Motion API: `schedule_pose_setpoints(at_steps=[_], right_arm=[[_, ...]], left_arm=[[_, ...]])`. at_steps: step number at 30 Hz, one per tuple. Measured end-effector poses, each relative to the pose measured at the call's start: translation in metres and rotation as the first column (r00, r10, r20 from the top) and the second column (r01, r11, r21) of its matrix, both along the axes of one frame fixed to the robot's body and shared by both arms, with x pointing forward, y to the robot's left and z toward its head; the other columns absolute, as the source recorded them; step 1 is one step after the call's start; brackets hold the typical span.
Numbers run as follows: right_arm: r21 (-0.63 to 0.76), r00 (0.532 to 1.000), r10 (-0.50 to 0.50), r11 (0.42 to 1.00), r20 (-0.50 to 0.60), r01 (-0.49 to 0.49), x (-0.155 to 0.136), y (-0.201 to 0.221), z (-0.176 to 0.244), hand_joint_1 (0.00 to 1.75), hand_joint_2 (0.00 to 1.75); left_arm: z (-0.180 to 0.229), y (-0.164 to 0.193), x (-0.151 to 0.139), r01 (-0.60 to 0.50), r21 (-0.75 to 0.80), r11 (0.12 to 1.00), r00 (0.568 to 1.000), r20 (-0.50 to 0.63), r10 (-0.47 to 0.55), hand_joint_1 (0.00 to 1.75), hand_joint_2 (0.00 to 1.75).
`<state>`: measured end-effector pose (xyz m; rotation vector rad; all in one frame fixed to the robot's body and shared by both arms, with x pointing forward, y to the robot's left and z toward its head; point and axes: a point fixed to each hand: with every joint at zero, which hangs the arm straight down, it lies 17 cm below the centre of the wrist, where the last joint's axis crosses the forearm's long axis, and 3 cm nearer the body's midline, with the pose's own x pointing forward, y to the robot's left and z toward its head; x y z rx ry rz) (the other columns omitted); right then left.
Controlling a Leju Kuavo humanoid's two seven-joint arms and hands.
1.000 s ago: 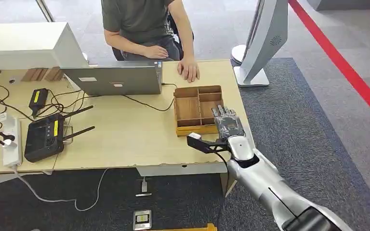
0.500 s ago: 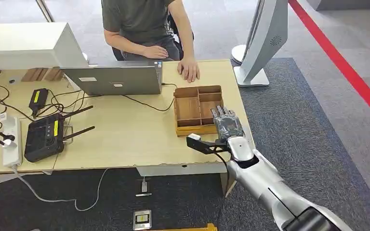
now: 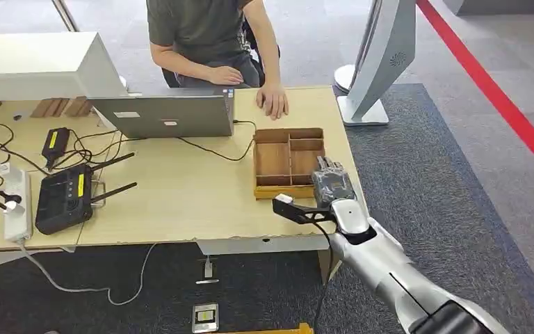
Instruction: Pass the card to the sensor for recognition and then transmit it.
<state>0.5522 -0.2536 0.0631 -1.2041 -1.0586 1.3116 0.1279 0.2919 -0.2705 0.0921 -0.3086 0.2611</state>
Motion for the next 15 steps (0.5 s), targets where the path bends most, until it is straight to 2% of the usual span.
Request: schedule_pose_setpoints(at_steps=[15], right_arm=[[0.008,1.000,-0.003,1.000,-0.004,0.003,-0.0001,-0.0030,-0.0010,1.75,1.75]], left_arm=[[0.0004,-0.0022,0.0010,0.020,-0.010,1.000,1.000,0.006,-0.020,0.00,0.00]])
